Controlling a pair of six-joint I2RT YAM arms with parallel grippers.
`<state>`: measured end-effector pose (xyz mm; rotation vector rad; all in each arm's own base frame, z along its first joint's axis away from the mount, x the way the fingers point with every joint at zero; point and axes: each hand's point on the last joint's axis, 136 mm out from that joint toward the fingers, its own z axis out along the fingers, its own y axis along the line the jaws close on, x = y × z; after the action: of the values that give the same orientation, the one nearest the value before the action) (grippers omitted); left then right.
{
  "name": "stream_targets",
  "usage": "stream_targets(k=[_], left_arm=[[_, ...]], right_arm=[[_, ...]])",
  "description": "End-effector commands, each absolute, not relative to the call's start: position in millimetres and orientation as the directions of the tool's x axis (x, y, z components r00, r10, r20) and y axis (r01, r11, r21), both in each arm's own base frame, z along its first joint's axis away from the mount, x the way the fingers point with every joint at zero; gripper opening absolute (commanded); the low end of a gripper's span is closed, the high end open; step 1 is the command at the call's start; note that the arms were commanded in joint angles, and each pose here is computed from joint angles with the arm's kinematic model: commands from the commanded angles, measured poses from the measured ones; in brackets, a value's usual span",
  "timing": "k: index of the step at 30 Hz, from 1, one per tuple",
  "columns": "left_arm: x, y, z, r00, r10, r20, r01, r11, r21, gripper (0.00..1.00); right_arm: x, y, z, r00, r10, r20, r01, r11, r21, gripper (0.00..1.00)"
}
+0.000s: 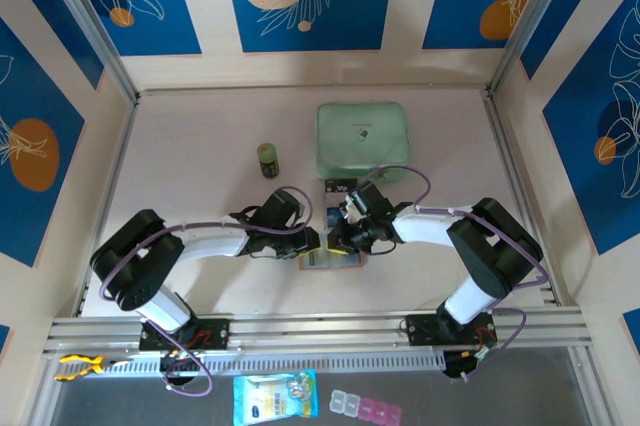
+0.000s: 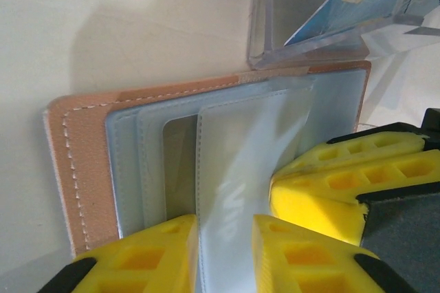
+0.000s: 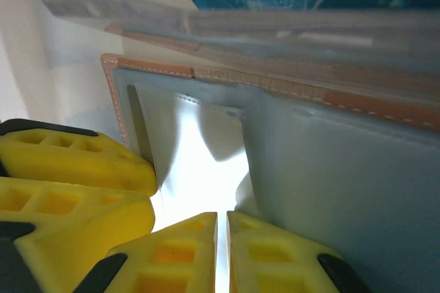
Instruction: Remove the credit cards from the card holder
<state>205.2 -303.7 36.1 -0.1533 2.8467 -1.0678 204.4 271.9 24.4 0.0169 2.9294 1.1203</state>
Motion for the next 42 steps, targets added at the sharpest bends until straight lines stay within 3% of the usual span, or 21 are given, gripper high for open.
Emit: stream_targets(k=[1, 19, 30, 42], left_arm=[[199, -310, 35, -0.993, -0.108, -0.037, -0.055, 0.735, -0.676, 0.23], [198, -311, 34, -0.994, -0.102, -0.035, -0.052, 0.741, -0.670, 0.01], [199, -313, 36, -0.995, -0.093, -0.037, -0.043, 0.735, -0.677, 0.02], [198, -312, 31, -0.995, -0.092, -0.030, -0.049, 0.746, -0.665, 0.03]], right_arm=[[188, 260, 9, -0.995, 0.033, 0.090, 0.083, 0.768, 0.635, 0.12], [192, 263, 22, -0.998, 0.027, 0.062, 0.061, 0.758, 0.649, 0.12], [207, 245, 78, -0.996, 0.073, -0.046, 0.027, 0.771, 0.636, 0.26], [191, 180, 56, -0.984, 0.180, 0.013, 0.165, 0.867, 0.470, 0.35]])
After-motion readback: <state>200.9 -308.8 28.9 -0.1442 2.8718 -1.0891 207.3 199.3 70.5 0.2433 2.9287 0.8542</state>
